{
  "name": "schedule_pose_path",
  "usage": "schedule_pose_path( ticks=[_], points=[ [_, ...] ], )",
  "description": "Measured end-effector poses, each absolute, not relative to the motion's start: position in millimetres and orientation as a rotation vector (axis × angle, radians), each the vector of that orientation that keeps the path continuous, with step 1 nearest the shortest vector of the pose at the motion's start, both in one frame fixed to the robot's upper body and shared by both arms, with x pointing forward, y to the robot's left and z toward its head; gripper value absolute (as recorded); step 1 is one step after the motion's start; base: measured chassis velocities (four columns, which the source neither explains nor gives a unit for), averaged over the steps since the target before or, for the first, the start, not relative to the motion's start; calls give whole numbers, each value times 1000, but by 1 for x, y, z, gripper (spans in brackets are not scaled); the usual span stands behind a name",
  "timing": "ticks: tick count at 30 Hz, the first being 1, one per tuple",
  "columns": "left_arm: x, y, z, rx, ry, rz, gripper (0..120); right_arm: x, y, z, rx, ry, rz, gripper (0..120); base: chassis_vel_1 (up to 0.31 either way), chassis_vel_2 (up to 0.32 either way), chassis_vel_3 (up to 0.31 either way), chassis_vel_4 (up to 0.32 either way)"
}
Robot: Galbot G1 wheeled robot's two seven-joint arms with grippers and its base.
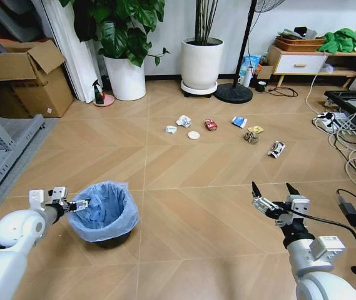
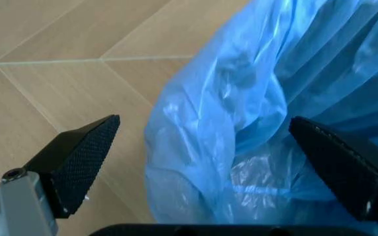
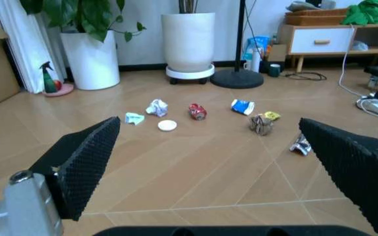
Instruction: Pick up the trash bin and place the garbage on the floor into it.
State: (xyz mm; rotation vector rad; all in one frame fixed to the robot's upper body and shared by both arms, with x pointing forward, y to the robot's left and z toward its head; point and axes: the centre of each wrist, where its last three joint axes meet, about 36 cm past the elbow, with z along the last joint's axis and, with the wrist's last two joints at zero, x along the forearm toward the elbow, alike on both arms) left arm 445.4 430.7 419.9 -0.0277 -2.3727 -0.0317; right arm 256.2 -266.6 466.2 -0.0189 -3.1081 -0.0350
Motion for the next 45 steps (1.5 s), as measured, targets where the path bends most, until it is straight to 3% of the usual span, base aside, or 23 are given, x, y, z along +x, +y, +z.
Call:
schedule_pose_path(
  ticks=[12, 37, 45],
  points=[
    [457, 427, 406, -30, -2345, -40, 96, 255, -265, 462, -20, -3105, -40, 100, 0, 0, 0, 0],
    [455, 432, 402, -37, -2329, -68, 3, 257, -266, 461, -24, -3109, -36, 100, 0, 0, 0, 0],
    [455, 430, 400, -46, -2328, -79, 0, 258, -267, 462, -36, -3113, -35, 100, 0, 0, 0, 0]
  ],
)
